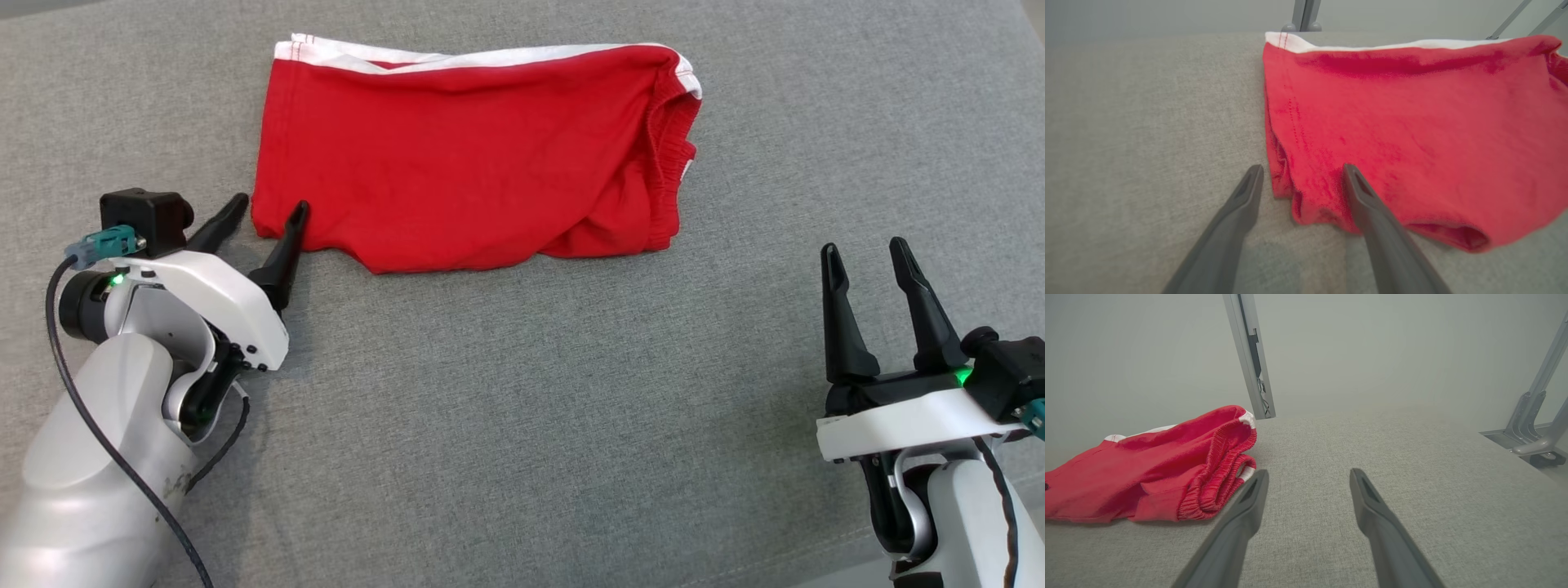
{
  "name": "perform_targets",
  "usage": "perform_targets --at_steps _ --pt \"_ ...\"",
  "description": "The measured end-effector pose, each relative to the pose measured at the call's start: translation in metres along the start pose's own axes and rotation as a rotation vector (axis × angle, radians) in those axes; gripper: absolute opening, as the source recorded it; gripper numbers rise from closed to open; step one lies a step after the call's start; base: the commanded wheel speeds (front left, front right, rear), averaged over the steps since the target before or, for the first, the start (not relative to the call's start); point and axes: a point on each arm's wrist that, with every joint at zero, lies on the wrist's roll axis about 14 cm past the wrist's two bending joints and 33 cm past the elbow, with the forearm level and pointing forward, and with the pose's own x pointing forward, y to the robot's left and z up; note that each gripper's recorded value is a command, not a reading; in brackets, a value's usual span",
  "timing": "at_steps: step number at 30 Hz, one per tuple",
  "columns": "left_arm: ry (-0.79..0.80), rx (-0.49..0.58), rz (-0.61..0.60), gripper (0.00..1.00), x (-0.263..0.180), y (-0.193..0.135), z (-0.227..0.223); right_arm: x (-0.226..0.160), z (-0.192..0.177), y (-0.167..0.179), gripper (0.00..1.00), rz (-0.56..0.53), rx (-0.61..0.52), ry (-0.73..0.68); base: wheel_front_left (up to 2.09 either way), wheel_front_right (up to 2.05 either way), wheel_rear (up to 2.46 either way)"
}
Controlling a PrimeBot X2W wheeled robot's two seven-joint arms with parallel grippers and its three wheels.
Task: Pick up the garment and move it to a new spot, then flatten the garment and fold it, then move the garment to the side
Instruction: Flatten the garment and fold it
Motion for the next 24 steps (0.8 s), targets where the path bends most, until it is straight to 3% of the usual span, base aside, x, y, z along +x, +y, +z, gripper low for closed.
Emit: perform_targets --at_steps 4,5,6,7,13,24 --pt "0.082 -0.02 -0.022 1.0 0.008 -0.004 -0.012 -0.001 -0.002 -0.001 1.0 -0.005 0.006 0.004 0.0 0.0 0.0" --pt "0.095 -0.025 -0.026 0.87 0.01 -0.006 -0.013 -0.001 -0.002 -0.001 1.0 -0.004 0.007 0.004 0.0 0.0 0.0" --pt "0.111 -0.03 -0.034 0.47 0.011 -0.008 -0.014 0.0 -0.001 -0.001 1.0 -0.004 0.007 0.001 0.0 0.0 0.0" --pt "0.125 -0.036 -0.036 0.0 0.012 -0.009 -0.015 0.0 -0.001 -0.001 1.0 -0.003 0.011 -0.001 0.0 0.0 0.0" --pt "0.147 -0.054 -0.068 0.0 0.013 -0.018 -0.014 0.0 -0.001 0.0 1.0 -0.001 0.015 0.001 0.0 0.0 0.0" --pt "-0.027 -0.193 -0.033 0.0 -0.027 -0.013 -0.018 -0.002 0.0 0.002 1.0 0.001 0.019 -0.007 0.0 0.0 0.0"
